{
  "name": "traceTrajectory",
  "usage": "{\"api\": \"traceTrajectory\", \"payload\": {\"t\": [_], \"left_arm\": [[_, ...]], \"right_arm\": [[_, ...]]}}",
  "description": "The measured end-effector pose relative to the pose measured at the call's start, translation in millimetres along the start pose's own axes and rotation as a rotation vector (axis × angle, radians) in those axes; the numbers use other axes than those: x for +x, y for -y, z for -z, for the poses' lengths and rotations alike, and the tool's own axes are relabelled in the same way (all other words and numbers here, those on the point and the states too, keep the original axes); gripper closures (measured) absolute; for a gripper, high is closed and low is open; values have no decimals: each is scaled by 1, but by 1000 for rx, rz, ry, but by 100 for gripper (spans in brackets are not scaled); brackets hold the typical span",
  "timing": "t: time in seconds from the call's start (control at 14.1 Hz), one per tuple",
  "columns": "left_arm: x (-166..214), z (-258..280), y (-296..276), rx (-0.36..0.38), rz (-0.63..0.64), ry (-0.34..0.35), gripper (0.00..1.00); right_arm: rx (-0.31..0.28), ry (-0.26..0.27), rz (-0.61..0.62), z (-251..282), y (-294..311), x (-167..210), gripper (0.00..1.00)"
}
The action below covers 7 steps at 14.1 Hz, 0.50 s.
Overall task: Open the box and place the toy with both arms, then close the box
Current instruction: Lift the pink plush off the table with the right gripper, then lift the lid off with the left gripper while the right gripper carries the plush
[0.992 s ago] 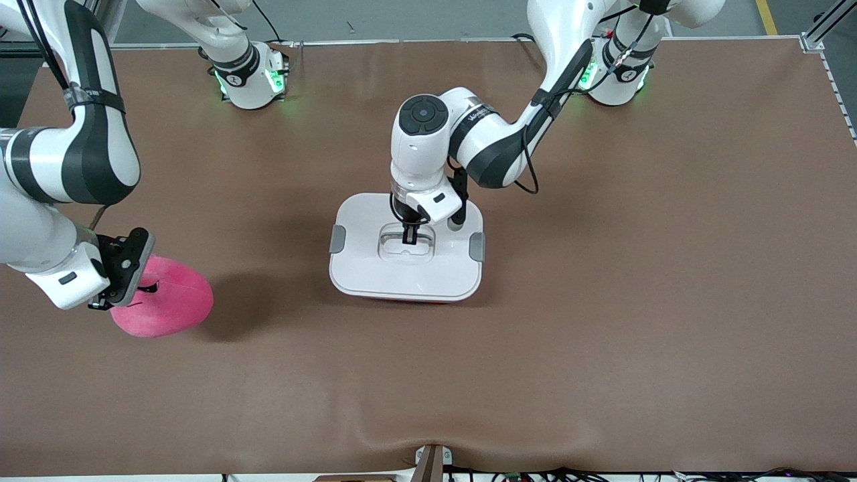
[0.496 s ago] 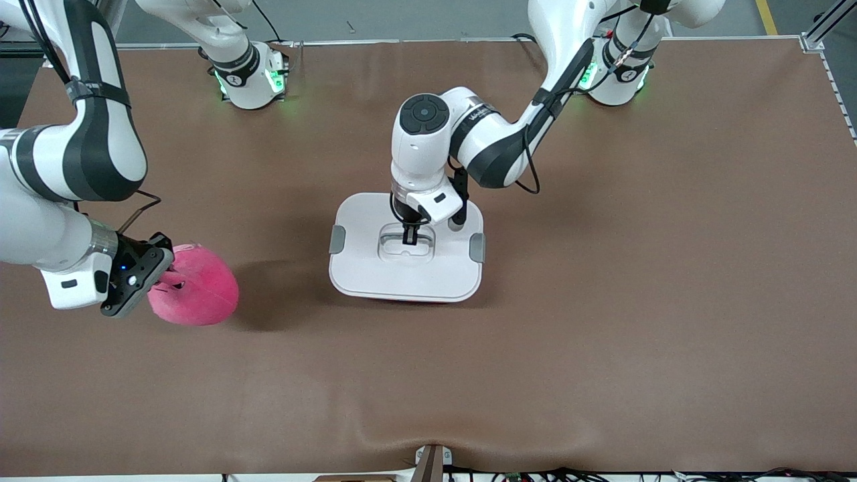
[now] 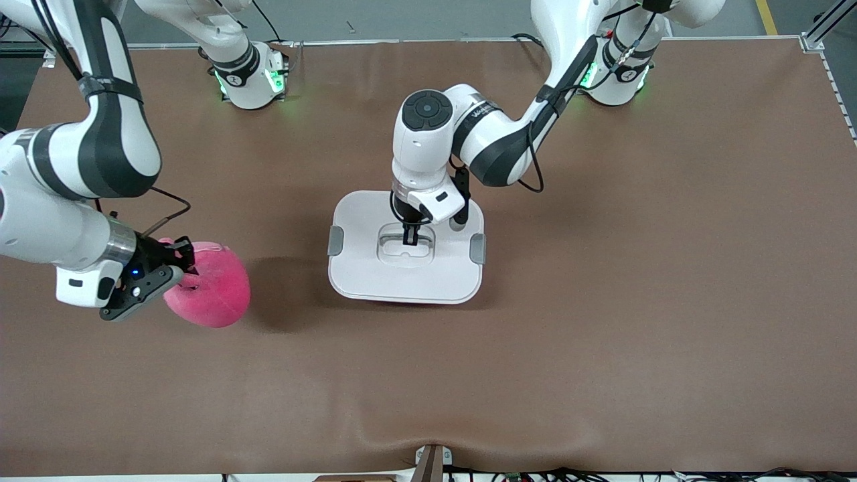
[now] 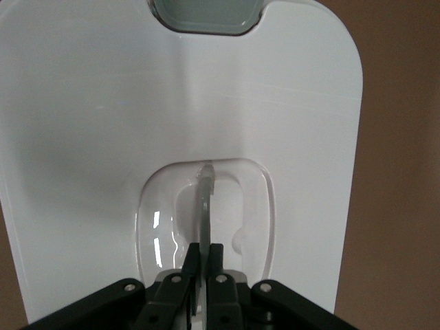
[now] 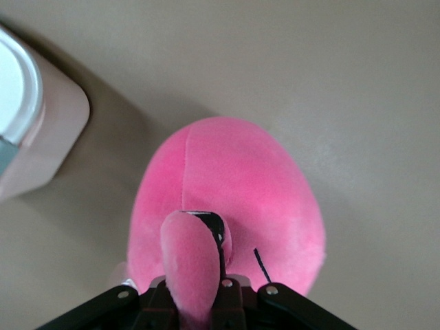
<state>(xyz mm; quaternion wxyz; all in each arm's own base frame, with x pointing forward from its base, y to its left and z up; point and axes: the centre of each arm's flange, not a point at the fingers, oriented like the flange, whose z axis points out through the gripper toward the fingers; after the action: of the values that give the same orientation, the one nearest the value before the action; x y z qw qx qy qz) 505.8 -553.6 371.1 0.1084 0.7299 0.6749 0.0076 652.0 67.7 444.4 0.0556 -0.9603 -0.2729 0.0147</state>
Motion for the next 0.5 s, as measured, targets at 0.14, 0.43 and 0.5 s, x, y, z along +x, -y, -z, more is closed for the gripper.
{"api": "traceTrajectory", "payload": {"t": [0.14,0.43,0.5], "left_arm": [[0,4,-1,-5,1,4,93],[1,12,-3,-12,3,8,93],[1,13,-4,-14,5,9,93]], "right_arm": [[0,2,-82,-1,13,6,88],[-5,-10,-175,5,19,11,88],[-6,-15,-202,7,19,12,88]]}}
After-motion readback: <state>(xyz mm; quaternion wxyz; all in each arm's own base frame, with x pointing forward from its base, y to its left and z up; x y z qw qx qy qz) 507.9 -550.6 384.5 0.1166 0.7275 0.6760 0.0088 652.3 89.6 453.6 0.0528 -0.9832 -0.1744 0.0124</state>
